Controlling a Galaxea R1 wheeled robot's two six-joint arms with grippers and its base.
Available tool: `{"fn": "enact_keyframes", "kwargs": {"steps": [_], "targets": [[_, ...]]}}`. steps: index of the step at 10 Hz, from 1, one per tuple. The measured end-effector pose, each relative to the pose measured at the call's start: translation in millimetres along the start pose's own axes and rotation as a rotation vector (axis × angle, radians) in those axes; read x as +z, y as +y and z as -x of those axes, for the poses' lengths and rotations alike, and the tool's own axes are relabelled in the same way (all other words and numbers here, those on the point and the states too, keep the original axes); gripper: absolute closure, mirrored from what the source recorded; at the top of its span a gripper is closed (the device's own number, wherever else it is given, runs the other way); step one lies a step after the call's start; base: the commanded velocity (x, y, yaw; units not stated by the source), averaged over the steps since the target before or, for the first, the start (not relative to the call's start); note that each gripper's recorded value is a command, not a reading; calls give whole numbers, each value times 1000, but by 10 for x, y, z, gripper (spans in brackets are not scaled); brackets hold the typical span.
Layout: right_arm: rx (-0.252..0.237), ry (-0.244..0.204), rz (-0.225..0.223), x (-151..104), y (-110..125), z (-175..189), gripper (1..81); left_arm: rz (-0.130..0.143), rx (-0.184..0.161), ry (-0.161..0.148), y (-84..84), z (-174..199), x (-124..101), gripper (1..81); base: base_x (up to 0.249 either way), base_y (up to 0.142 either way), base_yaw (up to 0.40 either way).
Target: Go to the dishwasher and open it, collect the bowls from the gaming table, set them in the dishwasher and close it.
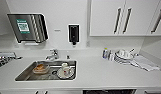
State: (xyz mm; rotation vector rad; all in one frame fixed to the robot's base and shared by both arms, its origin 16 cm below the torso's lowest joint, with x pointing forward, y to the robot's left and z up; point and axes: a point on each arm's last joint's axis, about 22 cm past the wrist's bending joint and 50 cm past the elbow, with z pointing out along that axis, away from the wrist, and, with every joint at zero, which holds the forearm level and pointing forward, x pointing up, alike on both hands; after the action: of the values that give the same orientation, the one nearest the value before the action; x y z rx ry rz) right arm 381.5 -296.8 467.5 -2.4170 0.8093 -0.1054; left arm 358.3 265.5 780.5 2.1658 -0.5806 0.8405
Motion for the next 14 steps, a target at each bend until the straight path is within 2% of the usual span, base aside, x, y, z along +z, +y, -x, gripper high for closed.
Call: {"fn": "enact_keyframes", "kwargs": {"steps": [2, 3, 5, 6, 7, 9, 10, 11, 13, 14], "targets": [[9, 0, 12, 82, 78, 60, 10, 11, -2, 3, 23, -10, 46, 10, -81, 0, 0], [18, 3, 9, 127, 105, 130, 10, 8, -1, 2, 18, -6, 31, 10, -81, 0, 0], [20, -48, 36, 224, 228, 375, 10, 9, -1, -1, 18, -4, 40, 10, -89, 0, 0], [24, -102, 69, 292, 406, 671, 10, 9, -1, -12, 22, 25, 35, 10, -92, 0, 0], [39, -135, 95, 328, 565, 885, 10, 14, -1, -14, 35, 32, 54, 10, -92, 0, 0], [42, -103, 118, 368, 679, 793, 10, 25, -3, -21, 27, 76, 149, 10, -44, 0, 0], [46, -97, 130, 363, 760, 809, 10, 19, -10, -40, -7, 157, 154, 10, 0, 0, 0], [50, -104, 136, 359, 807, 868, 10, 15, -8, -44, -51, 175, 187, 10, 0, 0, 0], [16, -92, 145, 332, 869, 807, 10, 2, -14, -68, -192, 301, 292, 10, 0, 0, 0], [-29, -86, 158, 311, 959, 778, 10, -13, -29, -99, -296, 476, 334, 10, 0, 0, 0]]}}
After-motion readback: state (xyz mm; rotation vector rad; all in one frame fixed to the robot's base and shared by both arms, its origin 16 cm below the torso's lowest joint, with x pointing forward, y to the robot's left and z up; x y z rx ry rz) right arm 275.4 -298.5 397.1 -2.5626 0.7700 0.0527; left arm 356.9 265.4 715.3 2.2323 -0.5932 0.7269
